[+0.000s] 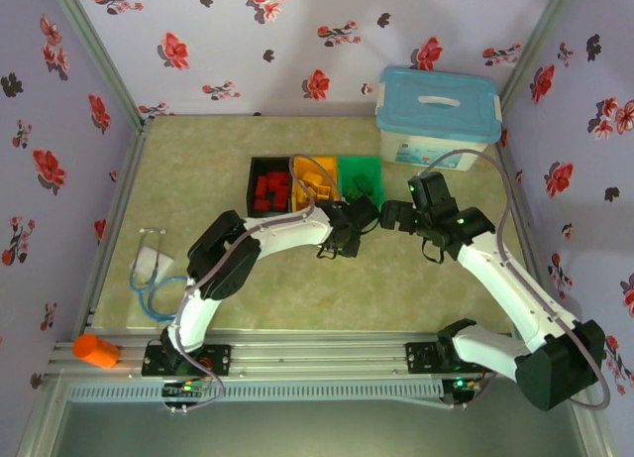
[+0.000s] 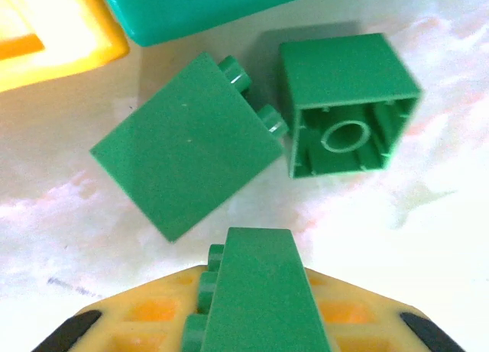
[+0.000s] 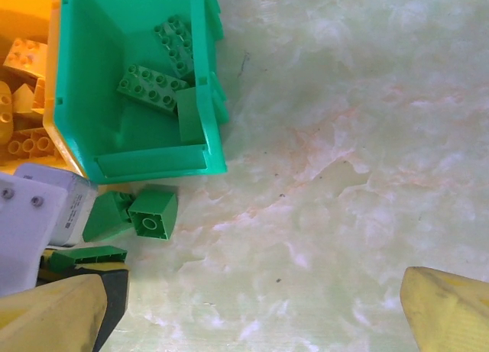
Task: Sort the legos into containers by color
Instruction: Pick up the lego from the center of the table, then place the lego in the container.
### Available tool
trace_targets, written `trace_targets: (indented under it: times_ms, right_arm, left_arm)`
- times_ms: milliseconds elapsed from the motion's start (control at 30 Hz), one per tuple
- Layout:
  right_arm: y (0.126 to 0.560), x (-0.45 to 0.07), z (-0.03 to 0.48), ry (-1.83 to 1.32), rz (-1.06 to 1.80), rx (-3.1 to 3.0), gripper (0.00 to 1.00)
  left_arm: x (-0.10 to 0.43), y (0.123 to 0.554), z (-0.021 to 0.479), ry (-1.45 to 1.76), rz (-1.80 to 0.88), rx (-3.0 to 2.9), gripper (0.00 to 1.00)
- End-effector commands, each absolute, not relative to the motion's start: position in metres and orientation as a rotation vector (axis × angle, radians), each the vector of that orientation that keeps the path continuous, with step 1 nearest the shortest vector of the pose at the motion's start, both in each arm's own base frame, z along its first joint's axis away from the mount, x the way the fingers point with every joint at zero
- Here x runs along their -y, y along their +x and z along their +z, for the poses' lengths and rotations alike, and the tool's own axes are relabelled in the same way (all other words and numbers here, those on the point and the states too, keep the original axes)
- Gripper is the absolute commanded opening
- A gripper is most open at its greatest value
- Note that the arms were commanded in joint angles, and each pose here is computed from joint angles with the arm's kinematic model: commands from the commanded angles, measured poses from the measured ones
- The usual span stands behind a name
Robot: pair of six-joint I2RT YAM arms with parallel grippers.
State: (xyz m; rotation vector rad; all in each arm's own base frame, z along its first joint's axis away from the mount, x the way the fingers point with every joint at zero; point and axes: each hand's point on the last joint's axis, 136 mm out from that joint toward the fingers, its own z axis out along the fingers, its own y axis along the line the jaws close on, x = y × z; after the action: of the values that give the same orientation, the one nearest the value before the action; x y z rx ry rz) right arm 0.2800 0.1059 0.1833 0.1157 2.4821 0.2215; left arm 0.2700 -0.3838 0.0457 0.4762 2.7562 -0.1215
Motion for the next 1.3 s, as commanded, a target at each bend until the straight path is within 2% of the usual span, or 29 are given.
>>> trace_targets:
  times_ms: [0, 267, 600, 633, 667, 700, 733, 867, 1033, 1267]
  right_arm:
    - [0.280, -0.104, 0.191, 0.151, 0.239, -2.452, 0.99]
    - [0.270, -0.070, 0.217, 0.255, 0.119, -2.353, 0.99]
    - [0.258, -0.063, 0.221, 0.279, 0.137, -2.350, 0.99]
    - [0.257, -0.064, 0.220, 0.276, 0.146, -2.352, 0.99]
    - [0.256, -0.065, 0.218, 0.269, 0.153, -2.361, 0.99]
    - [0.255, -0.067, 0.216, 0.264, 0.159, -2.369, 0.99]
    - [0.255, -0.069, 0.214, 0.249, 0.172, -2.380, 0.99]
    - [0.254, -0.082, 0.202, 0.204, 0.237, -2.423, 0.99]
    - [0.254, -0.108, 0.184, 0.125, 0.297, -2.477, 0.99]
    - [0.256, -0.160, 0.162, -0.105, 0.302, -2.575, 0.99]
  left_arm:
    - [0.391, 0.277, 0.097, 0.522, -0.168, -2.668, 0.23]
    - [0.405, 0.321, 0.129, 0.537, -0.185, -2.607, 0.24]
    - [0.419, 0.385, 0.132, 0.509, -0.185, -2.586, 0.28]
    - [0.419, 0.391, 0.134, 0.507, -0.187, -2.578, 0.36]
    - [0.419, 0.397, 0.137, 0.498, -0.191, -2.570, 0.56]
    - [0.418, 0.400, 0.141, 0.489, -0.195, -2.563, 0.64]
    - [0.416, 0.403, 0.147, 0.484, -0.199, -2.554, 0.67]
    - [0.405, 0.400, 0.176, 0.468, -0.193, -2.498, 0.70]
    - [0.389, 0.377, 0.200, 0.441, -0.262, -2.422, 0.70]
    - [0.327, 0.341, 0.198, 0.316, -0.315, -2.402, 0.70]
